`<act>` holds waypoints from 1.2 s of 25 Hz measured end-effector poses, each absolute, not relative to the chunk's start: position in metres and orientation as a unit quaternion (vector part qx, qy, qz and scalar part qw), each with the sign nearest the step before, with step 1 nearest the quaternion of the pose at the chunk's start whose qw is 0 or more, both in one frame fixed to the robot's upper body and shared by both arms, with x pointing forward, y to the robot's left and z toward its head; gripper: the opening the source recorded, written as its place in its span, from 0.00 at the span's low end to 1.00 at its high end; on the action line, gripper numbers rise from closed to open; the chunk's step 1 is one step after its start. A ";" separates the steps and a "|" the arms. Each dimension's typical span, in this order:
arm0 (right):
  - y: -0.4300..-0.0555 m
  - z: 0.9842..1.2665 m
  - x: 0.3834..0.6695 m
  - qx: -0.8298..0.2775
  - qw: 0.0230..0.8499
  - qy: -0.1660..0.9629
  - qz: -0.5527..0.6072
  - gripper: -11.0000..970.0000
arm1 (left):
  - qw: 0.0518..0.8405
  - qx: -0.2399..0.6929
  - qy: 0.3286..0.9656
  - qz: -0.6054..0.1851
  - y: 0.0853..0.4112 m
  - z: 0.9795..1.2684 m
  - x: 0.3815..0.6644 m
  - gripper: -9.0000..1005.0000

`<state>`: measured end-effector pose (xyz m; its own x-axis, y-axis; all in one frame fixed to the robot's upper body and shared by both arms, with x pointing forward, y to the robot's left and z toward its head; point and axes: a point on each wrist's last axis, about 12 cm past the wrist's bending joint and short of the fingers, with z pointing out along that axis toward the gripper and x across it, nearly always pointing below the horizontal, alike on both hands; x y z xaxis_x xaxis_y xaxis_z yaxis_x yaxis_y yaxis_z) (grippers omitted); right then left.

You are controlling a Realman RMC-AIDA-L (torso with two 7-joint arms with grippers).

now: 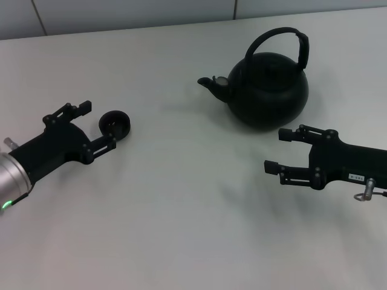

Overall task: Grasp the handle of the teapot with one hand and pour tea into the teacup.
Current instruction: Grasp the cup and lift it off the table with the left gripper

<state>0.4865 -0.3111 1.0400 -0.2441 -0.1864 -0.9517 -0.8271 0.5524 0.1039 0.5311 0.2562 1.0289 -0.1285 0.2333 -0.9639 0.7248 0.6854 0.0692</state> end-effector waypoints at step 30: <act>-0.310 1.042 0.489 -0.357 0.502 0.720 0.319 0.84 | 0.512 0.375 0.752 -0.177 0.232 1.025 0.566 0.76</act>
